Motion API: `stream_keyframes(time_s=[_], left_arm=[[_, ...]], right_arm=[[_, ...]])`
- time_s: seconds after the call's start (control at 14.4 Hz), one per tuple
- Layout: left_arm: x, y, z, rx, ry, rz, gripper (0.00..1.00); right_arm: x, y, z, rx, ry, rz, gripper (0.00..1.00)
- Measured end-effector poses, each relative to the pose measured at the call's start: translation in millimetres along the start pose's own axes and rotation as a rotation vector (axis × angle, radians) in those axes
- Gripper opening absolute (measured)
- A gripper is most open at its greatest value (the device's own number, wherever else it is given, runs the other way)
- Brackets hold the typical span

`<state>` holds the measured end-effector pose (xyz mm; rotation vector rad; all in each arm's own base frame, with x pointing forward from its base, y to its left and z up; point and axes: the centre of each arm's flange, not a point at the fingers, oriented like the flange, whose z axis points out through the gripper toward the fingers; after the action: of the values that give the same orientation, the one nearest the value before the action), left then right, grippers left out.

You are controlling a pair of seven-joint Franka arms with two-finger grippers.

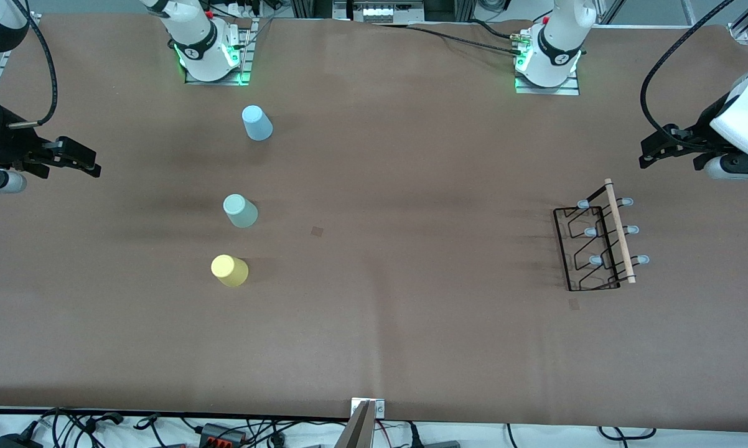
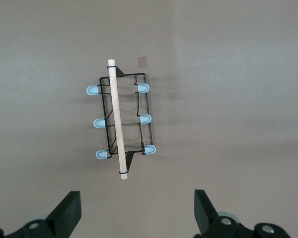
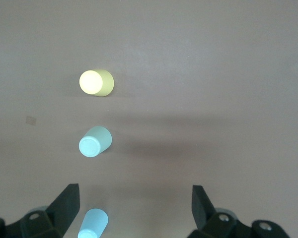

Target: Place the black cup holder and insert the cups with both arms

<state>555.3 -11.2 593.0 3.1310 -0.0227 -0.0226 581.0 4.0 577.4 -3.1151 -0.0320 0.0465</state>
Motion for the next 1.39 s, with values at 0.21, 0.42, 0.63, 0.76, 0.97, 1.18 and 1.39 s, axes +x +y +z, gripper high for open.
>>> stream_keyframes(time_s=[0.21,0.42,0.63,0.76,0.97,1.18,1.39], left_arm=[[0.0,0.0,0.0,0.000,0.000,0.000,1.00],[0.0,0.0,0.0,0.000,0.000,0.000,1.00],[0.0,-1.2,0.0,0.000,0.000,-0.002,1.00],[0.0,-1.6,0.1,0.000,0.000,-0.003,1.00],[-3.5,-1.3,7.6,0.000,-0.049,-0.002,1.00],[-7.9,-0.9,21.6,0.000,-0.135,-0.001,1.00],[-8.8,-16.8,41.6,-0.012,-0.239,-0.027,1.00]], right_arm=[[0.0,0.0,0.0,0.000,0.000,0.000,1.00],[0.0,0.0,0.0,0.000,0.000,0.000,1.00],[-3.9,-0.1,5.0,0.001,-0.044,0.000,1.00],[-7.9,-1.1,19.4,0.003,-0.127,-0.003,1.00],[-14.3,-3.1,49.8,0.006,-0.258,-0.007,1.00],[-19.8,-11.4,68.2,0.003,-0.251,-0.022,1.00],[-38.8,-34.0,97.3,-0.008,-0.127,-0.061,1.00]])
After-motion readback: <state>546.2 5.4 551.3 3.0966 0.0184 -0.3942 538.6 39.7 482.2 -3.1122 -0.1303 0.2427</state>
